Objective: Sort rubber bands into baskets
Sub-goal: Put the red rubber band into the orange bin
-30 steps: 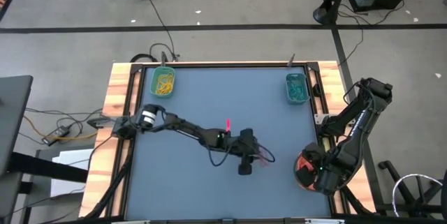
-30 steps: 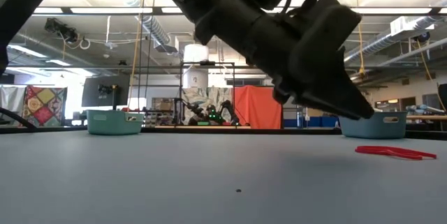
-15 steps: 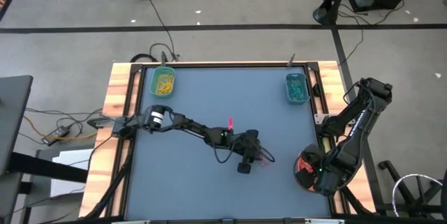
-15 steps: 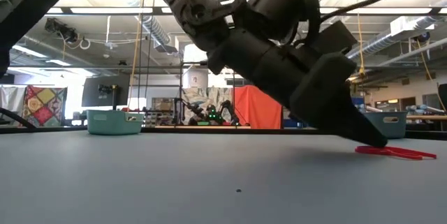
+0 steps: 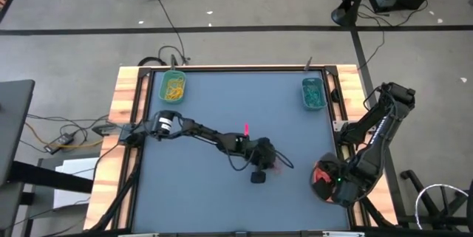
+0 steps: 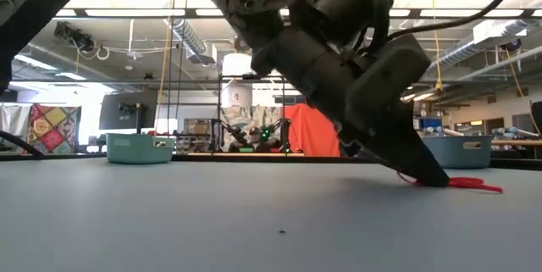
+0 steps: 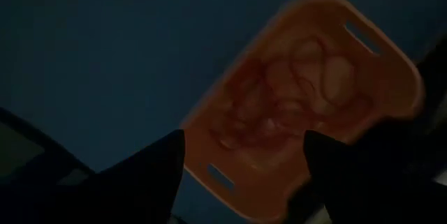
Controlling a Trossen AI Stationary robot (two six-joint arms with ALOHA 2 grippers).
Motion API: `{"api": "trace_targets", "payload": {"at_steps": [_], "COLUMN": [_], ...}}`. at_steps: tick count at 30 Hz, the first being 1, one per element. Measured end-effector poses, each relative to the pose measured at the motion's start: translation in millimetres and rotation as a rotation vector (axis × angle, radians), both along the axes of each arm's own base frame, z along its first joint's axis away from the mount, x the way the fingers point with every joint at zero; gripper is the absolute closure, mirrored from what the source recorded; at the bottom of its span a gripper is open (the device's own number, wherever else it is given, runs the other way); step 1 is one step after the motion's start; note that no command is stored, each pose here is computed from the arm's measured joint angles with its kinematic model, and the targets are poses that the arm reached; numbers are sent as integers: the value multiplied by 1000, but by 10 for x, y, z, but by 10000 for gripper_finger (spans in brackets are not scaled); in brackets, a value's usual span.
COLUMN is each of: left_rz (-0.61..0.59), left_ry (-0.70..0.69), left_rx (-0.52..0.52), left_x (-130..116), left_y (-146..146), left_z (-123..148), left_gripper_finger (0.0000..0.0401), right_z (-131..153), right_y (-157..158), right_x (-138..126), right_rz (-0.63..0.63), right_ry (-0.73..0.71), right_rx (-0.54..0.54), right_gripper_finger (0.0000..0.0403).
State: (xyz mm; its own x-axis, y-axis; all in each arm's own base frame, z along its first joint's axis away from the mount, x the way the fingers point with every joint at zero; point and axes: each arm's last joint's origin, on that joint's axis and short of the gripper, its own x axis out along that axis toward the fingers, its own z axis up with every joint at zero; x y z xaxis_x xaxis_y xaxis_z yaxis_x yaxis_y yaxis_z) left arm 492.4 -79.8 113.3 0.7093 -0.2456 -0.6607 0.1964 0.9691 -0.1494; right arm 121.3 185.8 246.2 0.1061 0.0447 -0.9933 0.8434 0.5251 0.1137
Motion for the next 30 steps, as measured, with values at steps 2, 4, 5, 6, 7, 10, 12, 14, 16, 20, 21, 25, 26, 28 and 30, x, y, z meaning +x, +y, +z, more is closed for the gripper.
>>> {"api": "trace_targets", "payload": {"at_steps": [2, 4, 5, 6, 7, 10, 12, 14, 16, 20, 21, 25, 26, 28, 30], "left_rz": [1, -26, -47, -69, -89, -145, -161, -172, -184, -185, -185, -185, -185, -185, -188], "left_ry": [-6, -92, -137, -179, -234, -302, -322, -329, -379, -371, -360, -340, -326, -293, -269], "left_rx": [-32, -61, -84, -110, -140, -181, -186, -189, -192, -194, -192, -187, -187, -182, -179], "left_x": [11, 79, 88, 82, 97, 83, 103, 102, 94, 90, 91, 84, 76, 62, 47], "left_y": [-54, -137, -173, -202, -233, -321, -388, -441, -470, -480, -485, -491, -496, -505, -525], "left_z": [151, 414, 602, 813, 1000, 1341, 1433, 1551, 1713, 1796, 1776, 1763, 1756, 1726, 1704], "left_gripper_finger": [397, 398, 399, 399, 399, 399, 400, 400, 400, 400, 400, 401, 401, 401, 401], "right_z": [4, 11, 14, 20, 28, 55, 74, 102, 135, 195, 200, 215, 217, 222, 221], "right_y": [8, 17, 22, 28, 40, 78, 104, 133, 156, 184, 181, 164, 161, 154, 145], "right_x": [29, 75, 103, 133, 163, 257, 308, 366, 421, 497, 501, 500, 500, 504, 512], "right_rz": [9, 43, 61, 84, 110, 193, 233, 264, 281, 290, 287, 278, 276, 280, 285], "right_ry": [-50, -115, -145, -177, -213, -311, -368, -444, -527, -664, -677, -698, -702, -706, -705], "right_rx": [-6, -13, -15, -15, -11, 3, 12, 15, 1, -51, -63, -92, -99, -107, -115], "right_gripper_finger": [99, 99, 99, 99, 99, 99, 99, 99, 99, 100, 101, 117, 125, 147, 183]}}
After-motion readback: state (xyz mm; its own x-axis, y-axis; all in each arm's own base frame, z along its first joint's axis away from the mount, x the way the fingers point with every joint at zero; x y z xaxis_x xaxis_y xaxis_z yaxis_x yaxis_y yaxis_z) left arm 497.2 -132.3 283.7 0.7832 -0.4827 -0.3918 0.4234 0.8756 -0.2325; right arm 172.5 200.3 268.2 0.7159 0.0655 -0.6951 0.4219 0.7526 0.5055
